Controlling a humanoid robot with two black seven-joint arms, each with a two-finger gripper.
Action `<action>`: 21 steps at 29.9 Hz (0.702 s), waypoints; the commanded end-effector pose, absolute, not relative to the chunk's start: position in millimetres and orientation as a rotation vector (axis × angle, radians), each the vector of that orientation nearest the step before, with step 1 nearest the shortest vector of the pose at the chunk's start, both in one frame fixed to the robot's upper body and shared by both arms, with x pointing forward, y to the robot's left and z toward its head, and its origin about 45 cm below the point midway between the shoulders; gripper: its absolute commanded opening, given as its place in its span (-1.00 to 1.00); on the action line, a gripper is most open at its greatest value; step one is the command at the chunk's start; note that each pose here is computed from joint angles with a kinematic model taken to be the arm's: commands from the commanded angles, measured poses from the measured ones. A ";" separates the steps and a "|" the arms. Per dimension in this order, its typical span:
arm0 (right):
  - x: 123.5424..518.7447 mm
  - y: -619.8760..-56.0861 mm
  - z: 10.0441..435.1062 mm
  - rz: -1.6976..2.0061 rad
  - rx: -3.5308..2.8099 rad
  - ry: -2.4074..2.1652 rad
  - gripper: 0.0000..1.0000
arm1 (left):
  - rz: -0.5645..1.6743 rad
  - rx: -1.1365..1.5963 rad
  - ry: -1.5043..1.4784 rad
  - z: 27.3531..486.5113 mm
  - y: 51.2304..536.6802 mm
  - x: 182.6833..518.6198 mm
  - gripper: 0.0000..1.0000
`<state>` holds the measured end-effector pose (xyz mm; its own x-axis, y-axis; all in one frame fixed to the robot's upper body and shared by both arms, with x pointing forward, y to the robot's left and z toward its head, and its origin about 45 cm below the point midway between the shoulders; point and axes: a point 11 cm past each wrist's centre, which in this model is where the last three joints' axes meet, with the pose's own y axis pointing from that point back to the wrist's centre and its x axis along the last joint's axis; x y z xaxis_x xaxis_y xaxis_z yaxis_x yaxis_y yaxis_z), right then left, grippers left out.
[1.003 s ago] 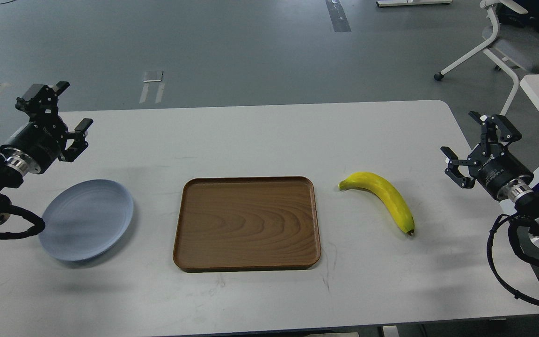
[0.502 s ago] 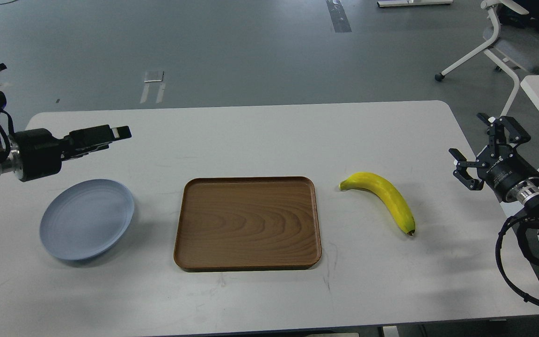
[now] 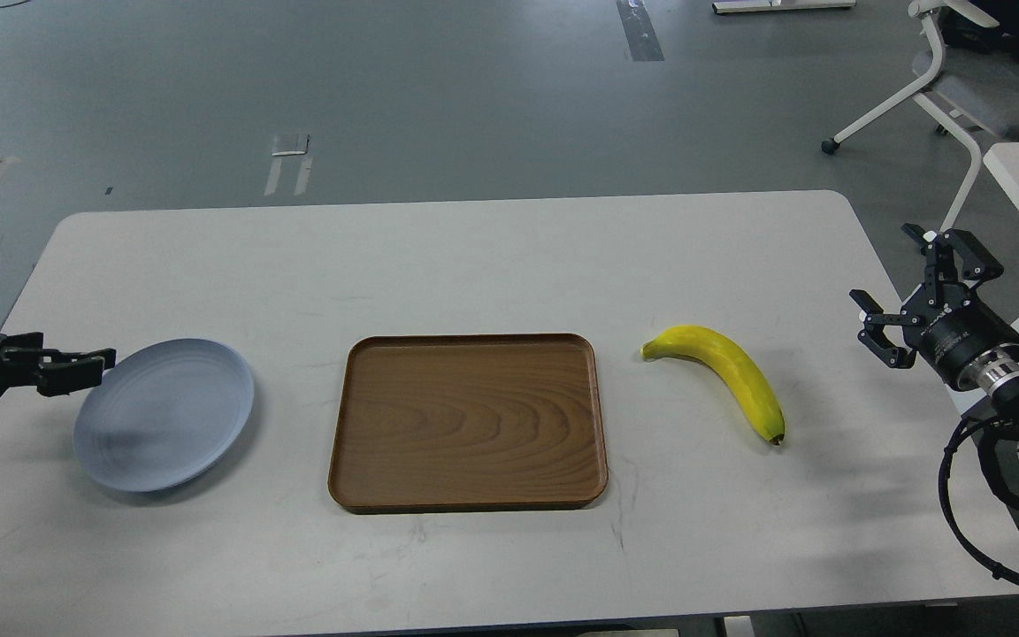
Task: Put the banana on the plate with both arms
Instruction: 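Grasp the plate rim with the left gripper and tilt it up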
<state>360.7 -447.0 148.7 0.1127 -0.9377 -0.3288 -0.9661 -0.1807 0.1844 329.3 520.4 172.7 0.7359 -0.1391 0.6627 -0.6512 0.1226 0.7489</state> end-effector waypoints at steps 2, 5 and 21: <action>360.9 -445.7 148.7 0.580 -2.287 1.955 1.00 | 0.463 1.435 -0.622 153.3 527.1 322.4 0.96; 361.0 -445.2 148.7 0.581 -2.288 1.953 1.00 | 0.469 1.431 -0.591 141.8 526.0 317.2 0.96; 354.7 -446.4 142.0 0.600 -2.294 1.965 1.00 | 0.510 1.398 -0.514 124.0 523.0 304.9 0.07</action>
<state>356.2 -446.4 143.6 0.1102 -0.9367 -0.3323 -0.9633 -0.1830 0.1966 306.1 522.4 124.6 0.7874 0.0185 0.6162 -0.6145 0.1034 0.7821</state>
